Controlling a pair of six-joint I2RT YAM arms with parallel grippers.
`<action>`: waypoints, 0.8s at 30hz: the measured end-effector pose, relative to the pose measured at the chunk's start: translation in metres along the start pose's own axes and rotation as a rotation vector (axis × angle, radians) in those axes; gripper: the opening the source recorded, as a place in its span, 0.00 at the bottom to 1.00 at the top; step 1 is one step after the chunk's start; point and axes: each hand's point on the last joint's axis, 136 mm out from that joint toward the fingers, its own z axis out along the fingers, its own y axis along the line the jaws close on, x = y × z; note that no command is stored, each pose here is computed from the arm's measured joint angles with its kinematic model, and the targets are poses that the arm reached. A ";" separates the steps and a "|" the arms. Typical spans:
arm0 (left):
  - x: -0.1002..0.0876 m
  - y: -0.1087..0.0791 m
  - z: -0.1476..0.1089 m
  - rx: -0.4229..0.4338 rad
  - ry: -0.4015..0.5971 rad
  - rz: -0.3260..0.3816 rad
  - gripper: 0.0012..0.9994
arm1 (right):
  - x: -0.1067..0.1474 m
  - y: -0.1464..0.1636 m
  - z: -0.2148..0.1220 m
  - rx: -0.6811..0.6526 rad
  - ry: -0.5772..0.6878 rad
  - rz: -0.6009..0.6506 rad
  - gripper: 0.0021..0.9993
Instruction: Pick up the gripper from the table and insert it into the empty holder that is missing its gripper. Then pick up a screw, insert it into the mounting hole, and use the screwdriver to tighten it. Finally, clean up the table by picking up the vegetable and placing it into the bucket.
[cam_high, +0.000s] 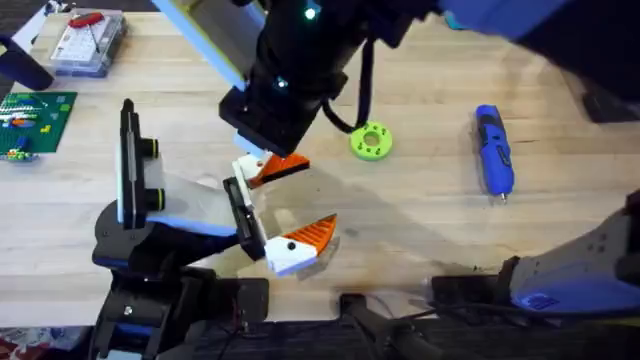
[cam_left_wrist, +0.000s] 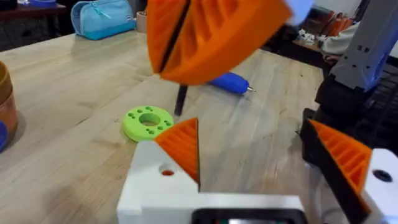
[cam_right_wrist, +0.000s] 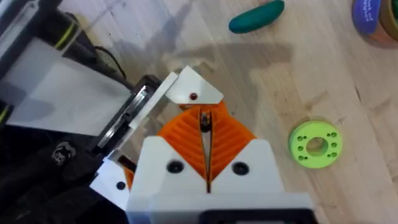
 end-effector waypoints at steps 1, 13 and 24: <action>0.000 0.000 0.000 0.000 0.000 0.000 0.99 | 0.000 0.000 0.002 0.000 0.005 0.000 0.00; 0.000 0.000 0.000 0.000 0.000 0.000 0.99 | 0.002 -0.002 0.022 0.000 0.054 -0.003 0.00; 0.000 0.000 0.000 0.000 0.000 0.000 0.99 | -0.001 -0.001 0.017 0.000 0.041 -0.004 0.00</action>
